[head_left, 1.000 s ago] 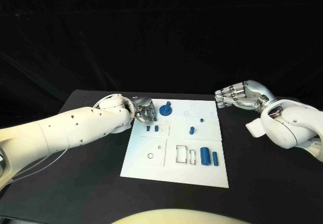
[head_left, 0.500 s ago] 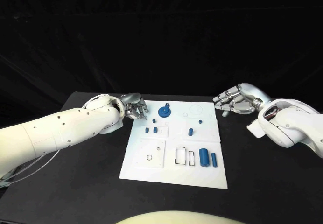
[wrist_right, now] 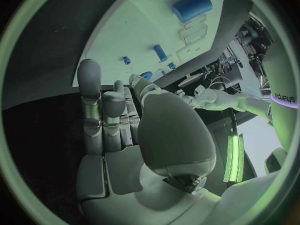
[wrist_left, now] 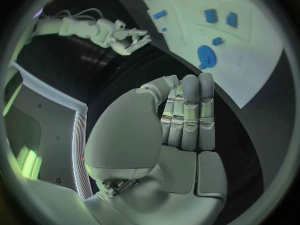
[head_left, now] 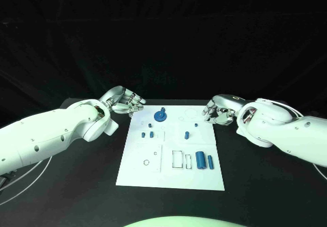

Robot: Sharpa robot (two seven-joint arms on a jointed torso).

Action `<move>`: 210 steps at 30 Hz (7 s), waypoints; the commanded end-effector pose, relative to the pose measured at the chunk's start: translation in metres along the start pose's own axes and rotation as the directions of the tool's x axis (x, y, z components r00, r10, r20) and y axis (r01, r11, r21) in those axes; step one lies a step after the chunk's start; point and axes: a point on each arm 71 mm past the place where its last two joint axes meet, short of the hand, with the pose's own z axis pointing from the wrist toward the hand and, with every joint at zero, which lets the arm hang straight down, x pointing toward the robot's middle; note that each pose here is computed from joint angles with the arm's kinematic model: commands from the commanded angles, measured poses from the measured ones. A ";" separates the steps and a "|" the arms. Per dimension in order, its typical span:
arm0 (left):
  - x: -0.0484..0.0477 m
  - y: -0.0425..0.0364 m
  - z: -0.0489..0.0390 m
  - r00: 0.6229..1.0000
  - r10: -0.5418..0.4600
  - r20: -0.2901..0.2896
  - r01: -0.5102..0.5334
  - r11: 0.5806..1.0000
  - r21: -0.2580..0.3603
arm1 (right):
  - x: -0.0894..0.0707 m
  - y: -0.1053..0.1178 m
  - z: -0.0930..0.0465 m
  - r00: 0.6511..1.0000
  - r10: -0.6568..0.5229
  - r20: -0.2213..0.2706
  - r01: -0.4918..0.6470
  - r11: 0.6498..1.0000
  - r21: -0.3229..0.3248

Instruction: Assemble the parts on the task board

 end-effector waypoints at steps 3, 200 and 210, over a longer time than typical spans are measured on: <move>0.0026 -0.0127 -0.0036 0.881 -0.473 0.000 0.471 0.877 0.099 | 0.010 0.005 0.006 0.982 -0.184 -0.034 0.185 0.982 0.031; 0.0502 -0.0428 0.0186 0.796 -0.588 -0.144 0.599 0.800 0.045 | 0.122 0.174 0.018 0.991 -0.095 -0.095 0.062 0.952 -0.301; 0.0496 -0.0425 0.0188 0.799 -0.586 -0.138 0.596 0.802 0.044 | 0.122 0.169 0.018 0.994 -0.076 -0.074 0.052 0.956 -0.288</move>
